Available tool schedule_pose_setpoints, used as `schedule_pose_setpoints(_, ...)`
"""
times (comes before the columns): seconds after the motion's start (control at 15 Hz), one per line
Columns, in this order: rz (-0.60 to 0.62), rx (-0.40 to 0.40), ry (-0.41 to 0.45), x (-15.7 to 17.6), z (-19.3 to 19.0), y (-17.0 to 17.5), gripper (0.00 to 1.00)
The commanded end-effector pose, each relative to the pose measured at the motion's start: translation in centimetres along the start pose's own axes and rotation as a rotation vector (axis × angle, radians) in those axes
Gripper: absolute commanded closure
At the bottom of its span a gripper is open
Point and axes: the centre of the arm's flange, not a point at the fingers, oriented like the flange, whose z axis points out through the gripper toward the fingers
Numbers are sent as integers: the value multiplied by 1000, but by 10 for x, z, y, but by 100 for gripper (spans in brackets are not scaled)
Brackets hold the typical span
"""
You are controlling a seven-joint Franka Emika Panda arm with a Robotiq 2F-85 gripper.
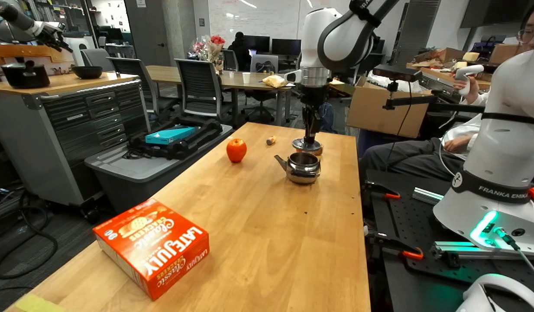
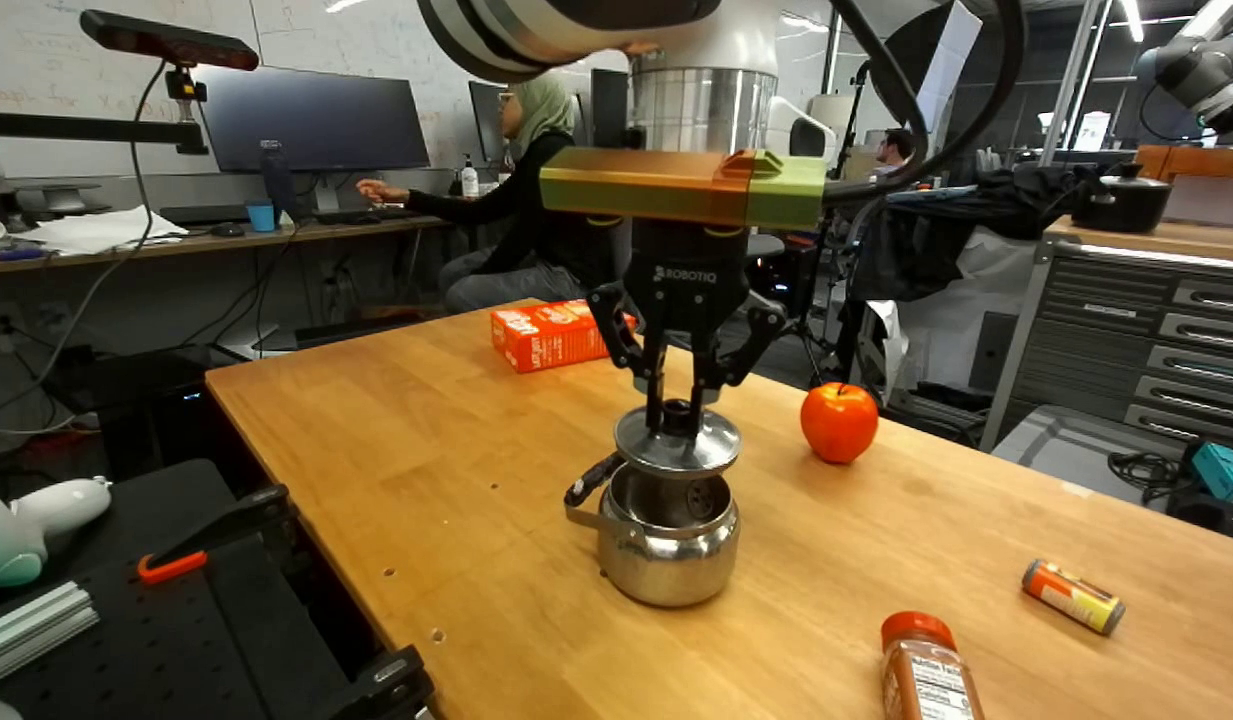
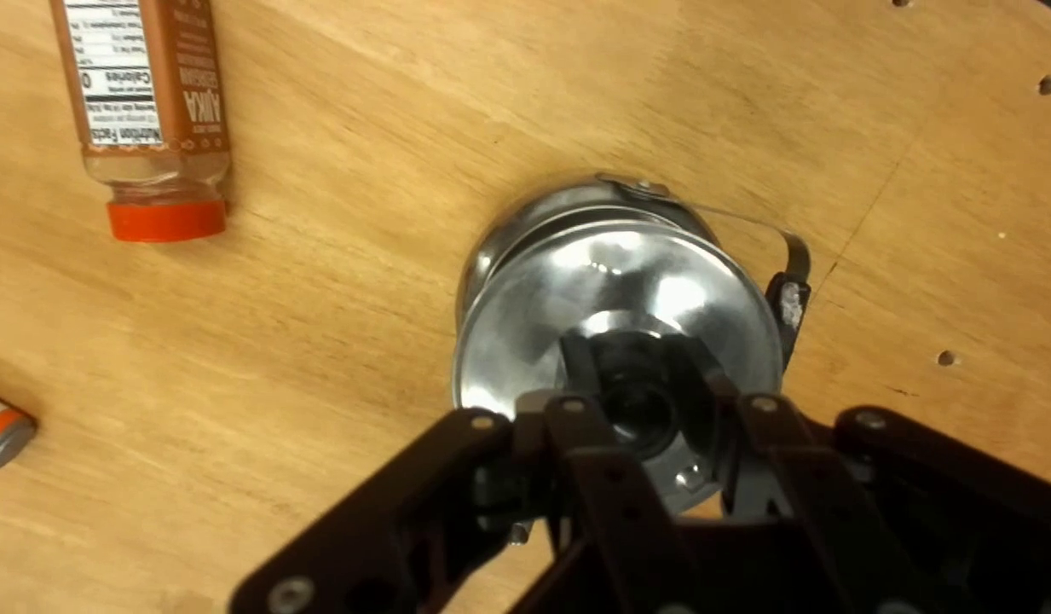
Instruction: Cover the kettle with the lid on the table
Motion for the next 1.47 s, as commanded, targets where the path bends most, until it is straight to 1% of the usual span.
schedule_pose_setpoints(0.0,-26,13,20,2,2,5,93)
schedule_pose_setpoints(0.4,-41,35,1,1,14,4,93)
schedule_pose_setpoints(0.6,-63,36,10,2,25,5,93)
schedule_pose_setpoints(1.0,-67,35,16,8,41,7,93)
schedule_pose_setpoints(1.4,-74,41,25,11,46,5,93)
